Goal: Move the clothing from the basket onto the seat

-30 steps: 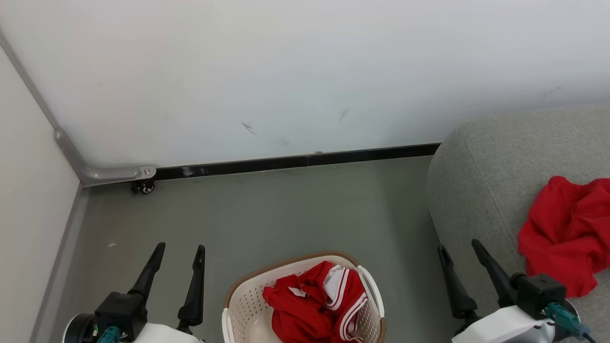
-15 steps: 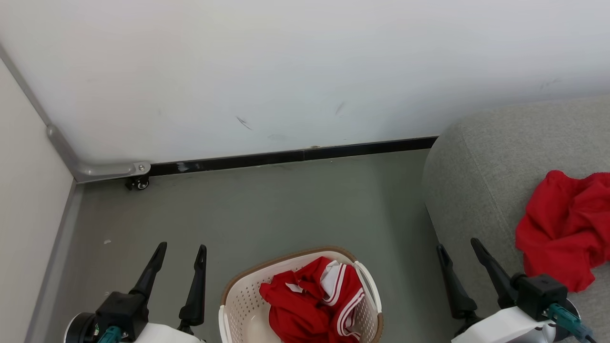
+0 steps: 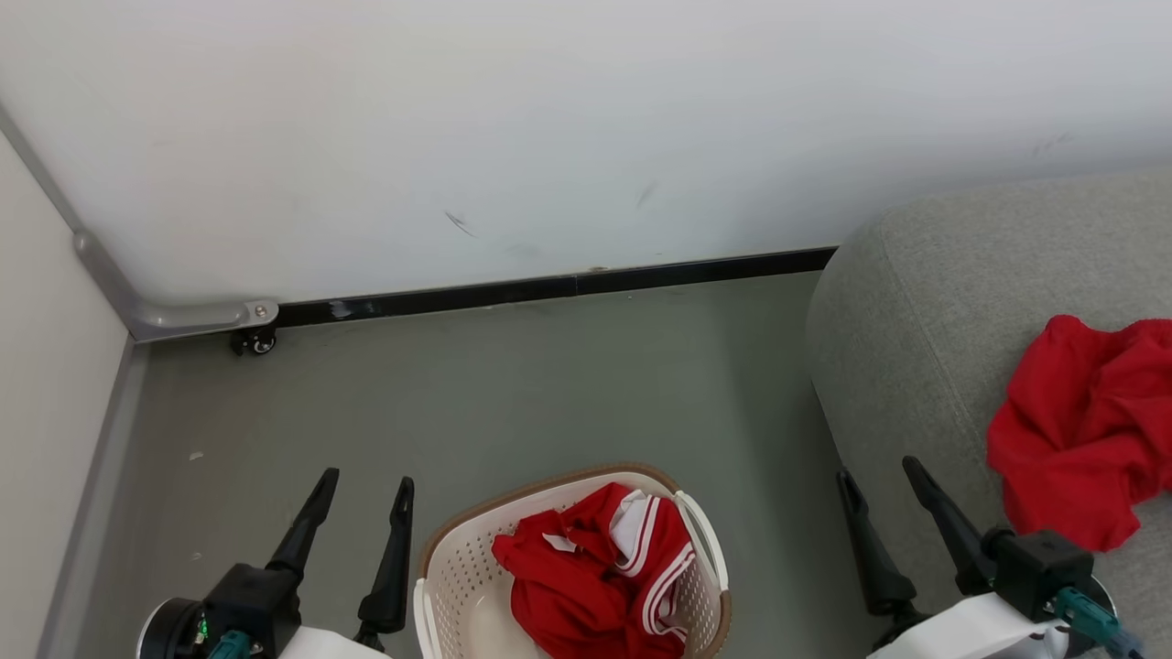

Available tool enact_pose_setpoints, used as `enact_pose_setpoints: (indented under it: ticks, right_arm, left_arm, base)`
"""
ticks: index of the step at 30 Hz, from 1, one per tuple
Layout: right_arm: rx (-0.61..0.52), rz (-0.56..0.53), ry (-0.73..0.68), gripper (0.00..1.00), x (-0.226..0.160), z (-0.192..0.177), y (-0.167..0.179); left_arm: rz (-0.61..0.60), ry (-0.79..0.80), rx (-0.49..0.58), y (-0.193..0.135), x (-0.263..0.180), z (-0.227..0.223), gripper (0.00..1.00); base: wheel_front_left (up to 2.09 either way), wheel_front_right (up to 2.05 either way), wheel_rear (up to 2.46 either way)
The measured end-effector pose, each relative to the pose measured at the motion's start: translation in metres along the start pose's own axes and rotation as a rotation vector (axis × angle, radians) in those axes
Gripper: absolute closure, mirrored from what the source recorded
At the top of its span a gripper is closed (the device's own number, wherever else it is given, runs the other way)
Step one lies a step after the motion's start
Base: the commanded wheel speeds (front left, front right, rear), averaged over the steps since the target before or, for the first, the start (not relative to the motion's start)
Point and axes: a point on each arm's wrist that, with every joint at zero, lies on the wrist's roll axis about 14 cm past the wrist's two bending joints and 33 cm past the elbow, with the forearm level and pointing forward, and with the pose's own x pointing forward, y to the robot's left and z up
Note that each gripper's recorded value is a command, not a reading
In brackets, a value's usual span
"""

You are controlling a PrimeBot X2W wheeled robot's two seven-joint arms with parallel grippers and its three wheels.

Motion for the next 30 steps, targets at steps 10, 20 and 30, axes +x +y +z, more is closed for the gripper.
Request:
enact_pose_setpoints:
  ticks: [10,20,30]
  right_arm:
    - [-0.001,-0.027,-0.008,0.0,0.001,0.003,-0.008]
    - [-0.058,-0.107,-0.052,0.0,0.001,0.018,-0.035]
    - [-0.076,-0.194,-0.066,0.0,-0.001,0.023,-0.062]
  left_arm:
    - [-0.084,0.048,0.036,-0.014,0.005,-0.017,0.0]
    - [-0.202,0.09,0.056,-0.039,0.032,-0.029,0.0]
    - [-0.335,0.204,0.092,-0.07,0.048,-0.067,0.0]
  base:
    - [0.0,0.0,0.0]
    - [0.0,0.0,0.0]
    - [0.0,0.0,0.0]
